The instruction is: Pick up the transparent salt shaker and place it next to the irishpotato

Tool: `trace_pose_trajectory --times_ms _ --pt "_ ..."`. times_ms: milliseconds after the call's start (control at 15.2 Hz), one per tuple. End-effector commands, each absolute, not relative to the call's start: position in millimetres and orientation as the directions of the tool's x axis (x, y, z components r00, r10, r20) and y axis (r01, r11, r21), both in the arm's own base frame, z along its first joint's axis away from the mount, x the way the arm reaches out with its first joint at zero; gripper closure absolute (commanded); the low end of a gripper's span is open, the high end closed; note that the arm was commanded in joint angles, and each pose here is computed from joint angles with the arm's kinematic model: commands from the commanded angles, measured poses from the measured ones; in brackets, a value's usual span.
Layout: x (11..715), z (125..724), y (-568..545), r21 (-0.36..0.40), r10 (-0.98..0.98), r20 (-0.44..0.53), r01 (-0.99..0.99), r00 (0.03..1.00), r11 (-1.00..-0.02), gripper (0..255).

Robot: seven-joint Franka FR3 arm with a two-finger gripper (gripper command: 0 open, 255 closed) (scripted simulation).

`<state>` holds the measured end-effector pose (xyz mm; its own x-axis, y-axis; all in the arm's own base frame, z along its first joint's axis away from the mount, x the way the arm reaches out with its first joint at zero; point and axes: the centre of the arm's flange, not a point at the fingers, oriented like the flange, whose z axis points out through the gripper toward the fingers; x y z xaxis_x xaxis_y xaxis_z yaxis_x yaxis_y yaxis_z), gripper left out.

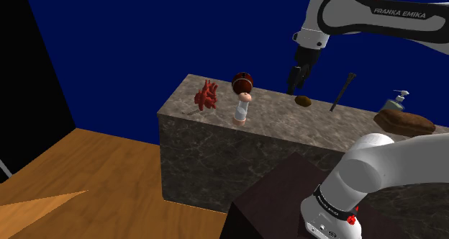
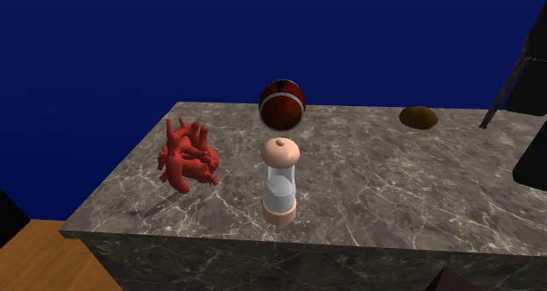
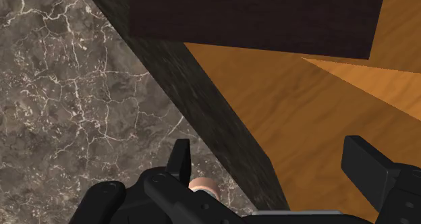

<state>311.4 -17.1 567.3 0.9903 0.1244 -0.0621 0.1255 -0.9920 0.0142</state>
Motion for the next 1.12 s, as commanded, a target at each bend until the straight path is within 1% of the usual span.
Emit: trace_pose_trajectory --times_ms 0,1056 --pt "311 567 -17 0.014 0.124 -0.062 0.126 0.990 -0.992 0" --pt "488 470 -24 0.115 0.126 -0.006 0.126 0.992 -0.985 0"
